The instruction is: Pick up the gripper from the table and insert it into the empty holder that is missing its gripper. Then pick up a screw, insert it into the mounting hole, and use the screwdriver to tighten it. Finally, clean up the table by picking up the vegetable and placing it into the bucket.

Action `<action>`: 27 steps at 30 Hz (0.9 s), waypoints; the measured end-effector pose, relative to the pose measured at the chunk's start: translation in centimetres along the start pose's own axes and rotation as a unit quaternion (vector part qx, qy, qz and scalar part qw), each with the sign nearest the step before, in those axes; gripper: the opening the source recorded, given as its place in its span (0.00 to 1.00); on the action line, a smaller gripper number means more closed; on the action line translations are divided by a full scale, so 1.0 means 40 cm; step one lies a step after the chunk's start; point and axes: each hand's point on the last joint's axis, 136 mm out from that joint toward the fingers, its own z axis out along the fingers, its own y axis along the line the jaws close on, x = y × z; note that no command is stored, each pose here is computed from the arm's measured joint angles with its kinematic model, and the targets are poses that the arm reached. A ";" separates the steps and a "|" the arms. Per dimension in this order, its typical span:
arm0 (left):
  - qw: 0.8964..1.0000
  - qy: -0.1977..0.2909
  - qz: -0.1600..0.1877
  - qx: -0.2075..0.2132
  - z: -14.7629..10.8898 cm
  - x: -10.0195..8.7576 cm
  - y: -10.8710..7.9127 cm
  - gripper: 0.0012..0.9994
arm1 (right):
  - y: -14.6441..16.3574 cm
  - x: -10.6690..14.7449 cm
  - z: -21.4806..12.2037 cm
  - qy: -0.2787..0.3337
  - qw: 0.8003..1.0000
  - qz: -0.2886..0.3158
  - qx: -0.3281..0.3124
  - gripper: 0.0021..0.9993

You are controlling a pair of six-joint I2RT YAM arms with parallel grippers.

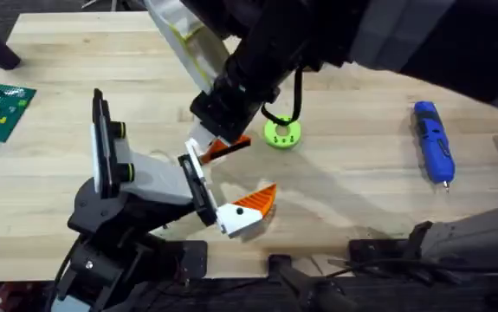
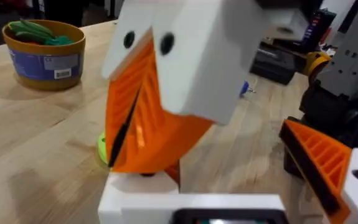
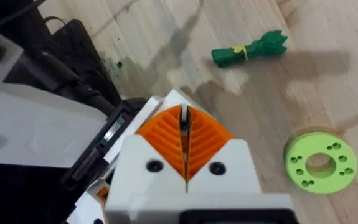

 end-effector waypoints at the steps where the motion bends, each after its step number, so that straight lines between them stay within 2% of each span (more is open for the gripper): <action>1: 1.000 0.000 -0.001 0.000 0.000 0.000 0.000 0.99 | 0.001 0.003 0.000 0.002 1.000 0.001 -0.001 0.00; 27: 1.000 0.003 -0.005 0.012 0.000 0.003 -0.011 0.99 | 0.011 0.020 -0.005 0.015 1.000 0.008 -0.014 0.00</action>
